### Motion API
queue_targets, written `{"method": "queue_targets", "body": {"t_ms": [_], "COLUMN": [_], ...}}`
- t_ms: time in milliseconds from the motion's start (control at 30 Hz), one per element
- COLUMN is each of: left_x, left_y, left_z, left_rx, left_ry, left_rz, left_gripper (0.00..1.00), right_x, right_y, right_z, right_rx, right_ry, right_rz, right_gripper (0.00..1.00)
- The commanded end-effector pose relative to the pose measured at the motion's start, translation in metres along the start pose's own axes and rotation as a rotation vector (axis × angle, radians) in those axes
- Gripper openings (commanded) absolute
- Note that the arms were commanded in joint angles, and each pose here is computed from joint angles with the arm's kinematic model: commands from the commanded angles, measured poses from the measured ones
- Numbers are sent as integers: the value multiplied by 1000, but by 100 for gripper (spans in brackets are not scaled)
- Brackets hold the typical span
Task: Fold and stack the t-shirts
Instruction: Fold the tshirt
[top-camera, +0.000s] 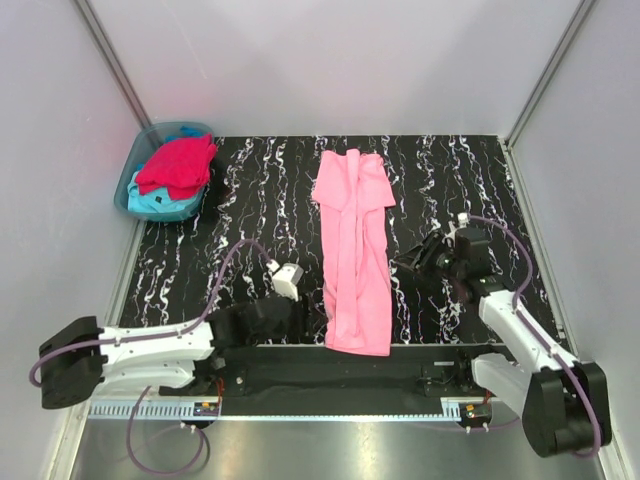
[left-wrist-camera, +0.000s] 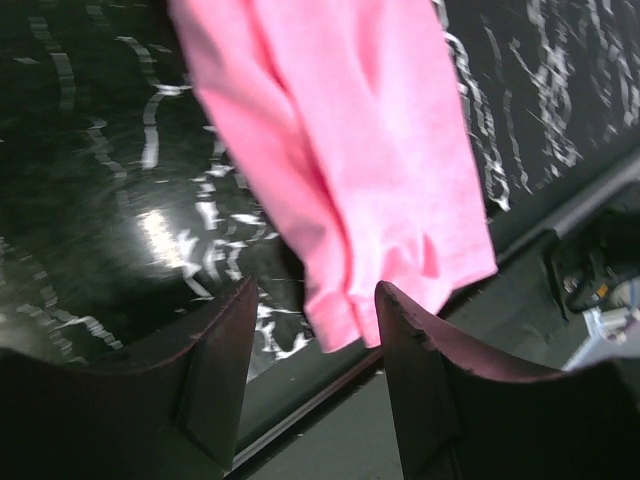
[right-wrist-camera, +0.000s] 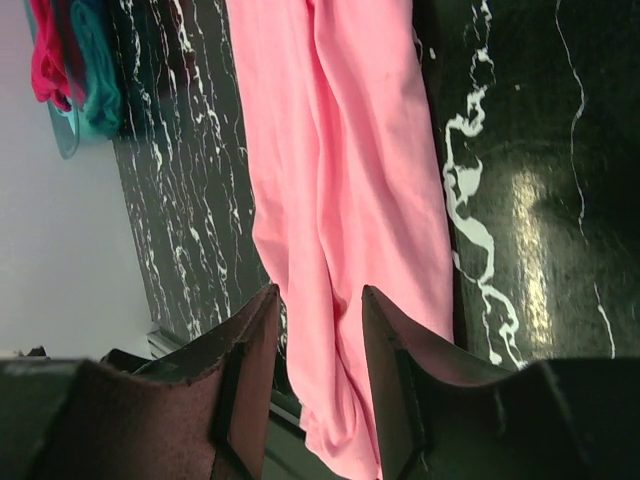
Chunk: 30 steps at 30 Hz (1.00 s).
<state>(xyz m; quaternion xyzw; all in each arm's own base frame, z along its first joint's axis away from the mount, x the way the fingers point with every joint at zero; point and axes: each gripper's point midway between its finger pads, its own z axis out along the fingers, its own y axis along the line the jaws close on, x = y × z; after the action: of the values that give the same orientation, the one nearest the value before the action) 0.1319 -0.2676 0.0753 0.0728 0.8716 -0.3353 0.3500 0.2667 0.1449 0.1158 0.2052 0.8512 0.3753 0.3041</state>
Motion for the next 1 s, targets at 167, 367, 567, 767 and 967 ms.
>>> {"method": "queue_targets", "body": {"t_ms": [167, 367, 567, 767, 967], "left_x": [18, 41, 40, 37, 28], "left_y": [-37, -23, -8, -8, -12], "left_z": [23, 33, 32, 32, 32], "left_rx": [193, 167, 110, 106, 107], "left_ry": [62, 117, 104, 99, 88], "left_rz": [-28, -46, 0, 10, 12], "left_gripper": [56, 55, 55, 55, 55], "right_x": [44, 69, 87, 106, 135], "right_y": [-34, -52, -63, -66, -69], "right_z": [-22, -27, -27, -30, -37], "right_rx": [79, 110, 129, 121, 113], "right_ry": [63, 127, 195, 286, 406], "right_rz": [91, 128, 150, 207, 322], "right_gripper": [47, 47, 47, 47, 47]}}
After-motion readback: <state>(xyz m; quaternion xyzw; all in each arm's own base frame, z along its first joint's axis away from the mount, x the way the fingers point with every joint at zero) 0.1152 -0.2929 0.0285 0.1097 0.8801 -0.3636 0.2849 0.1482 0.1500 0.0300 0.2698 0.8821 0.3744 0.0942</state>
